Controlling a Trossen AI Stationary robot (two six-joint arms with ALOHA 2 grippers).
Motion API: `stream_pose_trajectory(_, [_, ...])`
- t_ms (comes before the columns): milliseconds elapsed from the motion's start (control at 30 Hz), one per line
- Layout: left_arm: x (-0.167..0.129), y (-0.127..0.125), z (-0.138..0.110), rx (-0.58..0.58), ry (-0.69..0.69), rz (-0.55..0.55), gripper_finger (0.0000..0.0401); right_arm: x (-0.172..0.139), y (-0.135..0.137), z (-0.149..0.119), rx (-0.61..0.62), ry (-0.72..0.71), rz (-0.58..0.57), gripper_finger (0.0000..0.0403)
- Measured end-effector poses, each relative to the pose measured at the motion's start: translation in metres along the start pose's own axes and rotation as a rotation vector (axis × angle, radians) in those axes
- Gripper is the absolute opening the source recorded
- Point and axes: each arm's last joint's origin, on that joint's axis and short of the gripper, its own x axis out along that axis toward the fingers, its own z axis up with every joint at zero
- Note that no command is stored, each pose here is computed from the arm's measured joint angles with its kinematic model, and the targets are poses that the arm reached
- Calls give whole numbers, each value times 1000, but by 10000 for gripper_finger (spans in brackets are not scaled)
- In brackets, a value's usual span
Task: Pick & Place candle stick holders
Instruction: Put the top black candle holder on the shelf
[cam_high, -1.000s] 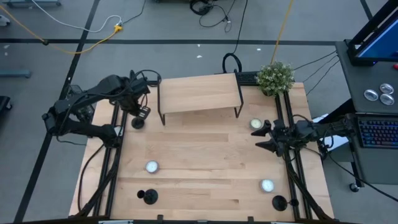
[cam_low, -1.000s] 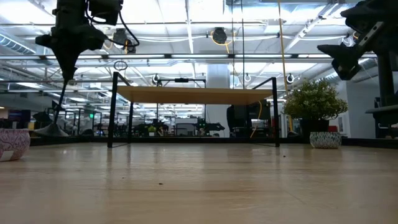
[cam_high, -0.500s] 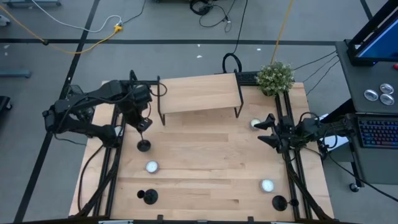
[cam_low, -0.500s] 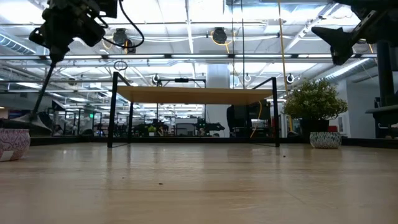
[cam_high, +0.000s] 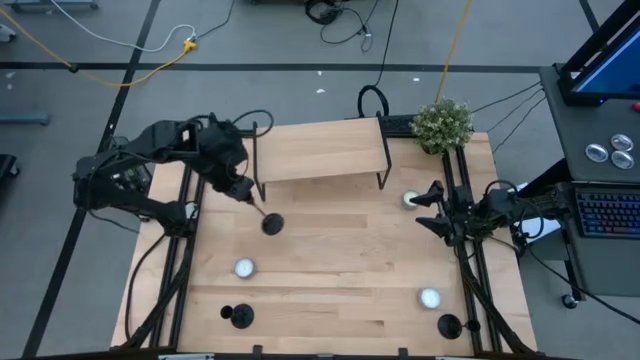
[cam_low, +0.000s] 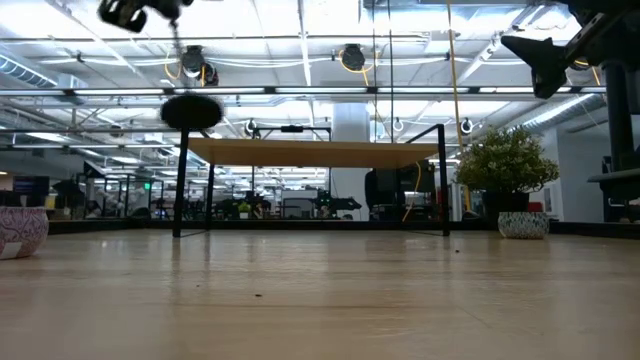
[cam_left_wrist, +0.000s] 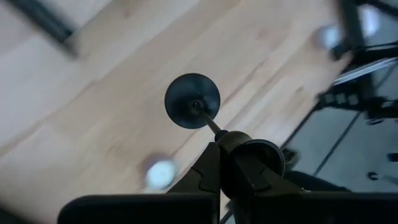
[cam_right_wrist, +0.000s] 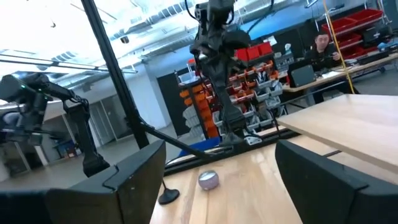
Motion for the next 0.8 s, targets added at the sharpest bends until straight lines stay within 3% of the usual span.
stream_pose_trajectory(167, [9,-27,13,72,-19,-23,8,0,2,8,-20,-89,9,293])
stream_pose_trajectory(333, [26,-54,31,150,10,-27,8,4,-1,15,54,-205,-175,293])
stream_pose_trajectory(467, [35,-71,47,195,38,-58,8,11,-4,10,86,-190,-262,293])
stream_pose_trajectory(800, [49,-97,75,196,72,-53,8,49,2,4,124,-92,-297,293])
